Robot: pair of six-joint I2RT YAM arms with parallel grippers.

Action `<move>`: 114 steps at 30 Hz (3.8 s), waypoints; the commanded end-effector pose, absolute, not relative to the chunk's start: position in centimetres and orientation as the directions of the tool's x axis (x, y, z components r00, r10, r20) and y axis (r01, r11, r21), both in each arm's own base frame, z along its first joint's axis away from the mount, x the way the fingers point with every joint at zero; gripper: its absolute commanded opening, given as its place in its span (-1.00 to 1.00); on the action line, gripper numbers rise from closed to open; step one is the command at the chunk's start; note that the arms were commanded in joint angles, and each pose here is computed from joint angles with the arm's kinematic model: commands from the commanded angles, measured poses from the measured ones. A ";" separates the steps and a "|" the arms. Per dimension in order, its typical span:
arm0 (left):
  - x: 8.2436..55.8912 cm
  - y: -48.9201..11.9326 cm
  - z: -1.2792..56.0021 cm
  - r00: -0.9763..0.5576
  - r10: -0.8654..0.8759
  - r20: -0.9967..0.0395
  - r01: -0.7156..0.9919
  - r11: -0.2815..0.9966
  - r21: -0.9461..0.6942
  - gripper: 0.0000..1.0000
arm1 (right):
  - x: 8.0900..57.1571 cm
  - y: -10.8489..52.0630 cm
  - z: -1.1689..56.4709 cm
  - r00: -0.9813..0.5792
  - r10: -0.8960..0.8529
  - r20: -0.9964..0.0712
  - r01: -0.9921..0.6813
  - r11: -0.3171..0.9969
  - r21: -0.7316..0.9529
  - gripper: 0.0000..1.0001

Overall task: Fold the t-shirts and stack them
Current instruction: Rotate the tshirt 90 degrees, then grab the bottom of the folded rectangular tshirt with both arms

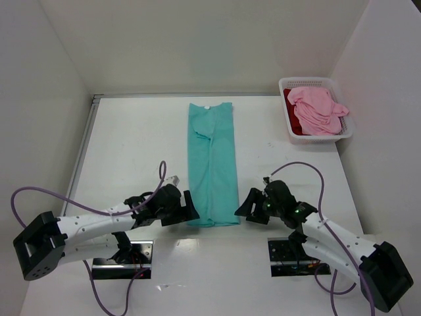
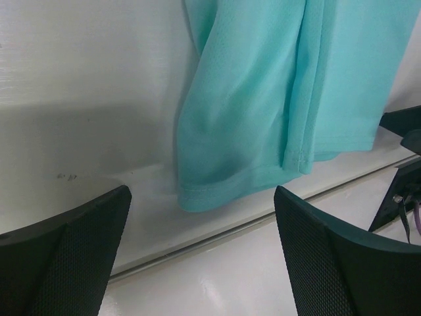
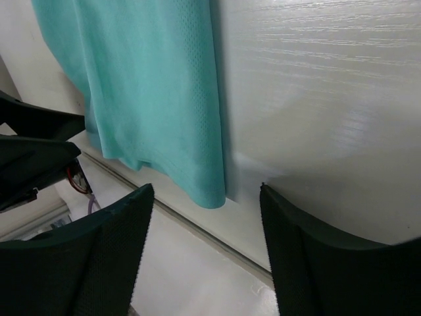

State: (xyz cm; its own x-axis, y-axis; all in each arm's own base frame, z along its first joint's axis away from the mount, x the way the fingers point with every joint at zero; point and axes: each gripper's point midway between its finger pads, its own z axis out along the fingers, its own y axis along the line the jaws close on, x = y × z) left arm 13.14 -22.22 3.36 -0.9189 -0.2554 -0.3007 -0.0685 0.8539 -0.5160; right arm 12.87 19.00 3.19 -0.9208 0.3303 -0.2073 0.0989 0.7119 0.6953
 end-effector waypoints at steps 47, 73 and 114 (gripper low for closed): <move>12.3 -22.0 -0.2 -0.920 -0.292 -0.260 -0.161 0.889 -0.429 0.23 | 13.3 21.2 3.0 -0.921 0.330 -0.206 0.078 0.676 0.733 -0.31; 11.0 -20.0 0.0 -0.899 -0.368 -0.239 -0.225 0.854 -0.468 0.26 | 14.0 22.3 3.0 -0.926 0.296 -0.235 0.055 0.721 0.690 -0.37; 21.3 -21.0 10.0 -0.804 -0.244 -0.542 -0.013 0.919 -0.394 -1.00 | 21.6 24.2 11.5 -0.828 0.364 -0.426 -0.028 0.732 0.681 -0.99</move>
